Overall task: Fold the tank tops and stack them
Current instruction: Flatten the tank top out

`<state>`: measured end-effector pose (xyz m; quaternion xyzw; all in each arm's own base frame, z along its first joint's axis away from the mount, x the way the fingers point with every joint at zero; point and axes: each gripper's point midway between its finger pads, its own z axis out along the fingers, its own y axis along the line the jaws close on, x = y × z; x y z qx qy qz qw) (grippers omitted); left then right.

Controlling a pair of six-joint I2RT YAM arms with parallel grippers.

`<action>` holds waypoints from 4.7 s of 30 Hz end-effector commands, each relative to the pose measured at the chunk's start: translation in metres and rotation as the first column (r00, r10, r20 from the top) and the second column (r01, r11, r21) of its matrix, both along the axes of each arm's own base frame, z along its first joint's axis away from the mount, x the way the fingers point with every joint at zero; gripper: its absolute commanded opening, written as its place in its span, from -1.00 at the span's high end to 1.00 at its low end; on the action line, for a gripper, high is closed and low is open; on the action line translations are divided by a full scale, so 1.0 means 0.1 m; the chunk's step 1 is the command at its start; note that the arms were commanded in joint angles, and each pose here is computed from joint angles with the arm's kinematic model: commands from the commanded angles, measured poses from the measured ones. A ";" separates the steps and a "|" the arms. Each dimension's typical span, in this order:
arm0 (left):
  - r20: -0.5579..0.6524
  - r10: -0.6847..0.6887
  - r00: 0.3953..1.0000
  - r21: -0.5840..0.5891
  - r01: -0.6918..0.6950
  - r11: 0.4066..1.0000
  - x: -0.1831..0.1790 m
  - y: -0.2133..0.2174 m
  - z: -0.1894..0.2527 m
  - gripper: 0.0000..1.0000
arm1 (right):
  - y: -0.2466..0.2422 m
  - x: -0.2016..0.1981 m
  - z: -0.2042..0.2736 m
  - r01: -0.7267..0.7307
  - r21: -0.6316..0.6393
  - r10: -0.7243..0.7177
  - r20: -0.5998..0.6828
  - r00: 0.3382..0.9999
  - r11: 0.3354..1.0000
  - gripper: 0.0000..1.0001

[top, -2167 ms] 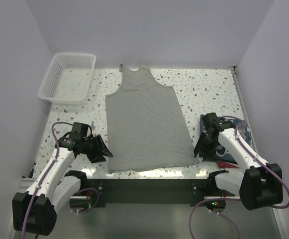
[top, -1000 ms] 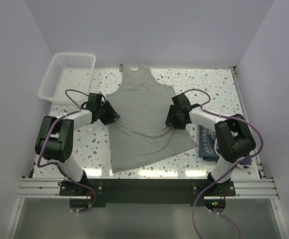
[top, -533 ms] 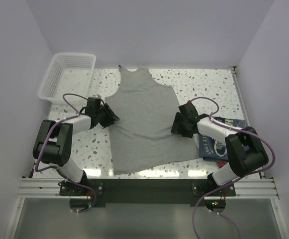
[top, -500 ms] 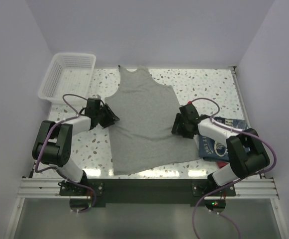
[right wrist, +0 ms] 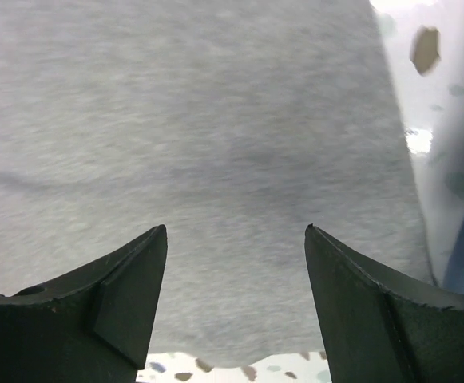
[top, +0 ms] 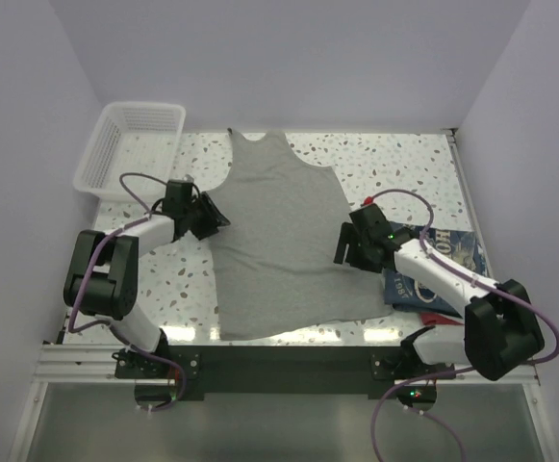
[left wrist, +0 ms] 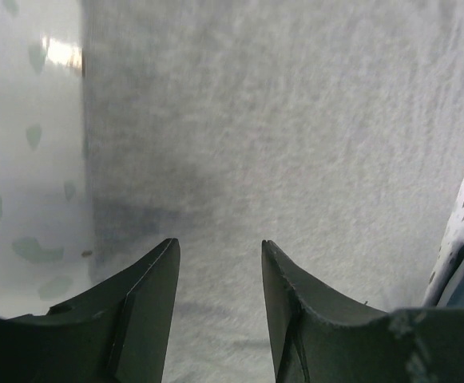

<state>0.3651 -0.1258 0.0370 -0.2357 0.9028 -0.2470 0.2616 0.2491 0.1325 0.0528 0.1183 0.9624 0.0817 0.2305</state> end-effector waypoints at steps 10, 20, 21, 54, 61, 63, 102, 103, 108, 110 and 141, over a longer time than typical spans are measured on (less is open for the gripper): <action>0.096 0.146 0.985 0.152 -0.160 0.975 0.62 0.48 0.31 0.01 | 1.37 -0.21 0.85 -0.313 0.026 0.301 0.209 0.931 0.949 -0.34; 0.083 0.173 0.981 0.317 -0.191 0.929 0.98 0.83 0.06 0.16 | 2.58 -1.01 0.70 -0.595 -0.025 0.590 0.179 0.788 0.803 0.27; 0.071 0.164 0.984 0.331 -0.178 0.926 1.00 0.84 -0.02 0.17 | 2.63 -1.06 0.70 -0.607 -0.029 0.602 0.174 0.780 0.794 0.31; 0.084 0.138 0.987 0.357 -0.159 0.921 1.32 0.83 -0.21 0.78 | 3.33 -1.96 0.00 -0.770 -0.067 0.772 0.015 0.635 0.634 0.31; 0.090 0.143 0.986 0.357 -0.165 0.919 1.34 0.84 -0.18 0.84 | 3.34 -1.91 -0.19 -0.753 -0.126 0.758 -0.013 0.652 0.646 0.28; 0.091 0.143 0.986 0.357 -0.166 0.919 1.35 0.84 -0.18 0.84 | 3.31 -1.87 -0.20 -0.745 -0.155 0.752 -0.016 0.659 0.649 0.27; 0.103 0.175 0.979 0.406 -0.202 0.892 1.51 0.96 -0.06 1.00 | 2.99 -1.52 0.49 -0.683 -0.223 0.717 0.143 0.683 0.695 0.97; 0.103 0.176 0.979 0.407 -0.203 0.891 1.52 0.96 -0.06 1.00 | 3.02 -1.54 0.48 -0.698 -0.213 0.728 0.142 0.671 0.684 0.93; 0.101 0.176 0.979 0.412 -0.202 0.888 1.54 0.97 -0.08 1.00 | 3.31 -1.87 0.43 -0.766 -0.169 0.785 0.122 0.608 0.620 0.78; 0.102 0.176 0.979 0.419 -0.203 0.885 1.55 0.98 -0.08 1.00 | 3.38 -2.00 0.31 -0.789 -0.150 0.803 0.093 0.589 0.596 0.79; 0.115 0.172 0.978 0.408 -0.204 0.890 1.63 0.96 -0.10 1.00 | 3.47 -1.65 -0.21 -0.694 -0.256 0.727 0.059 0.684 0.673 0.33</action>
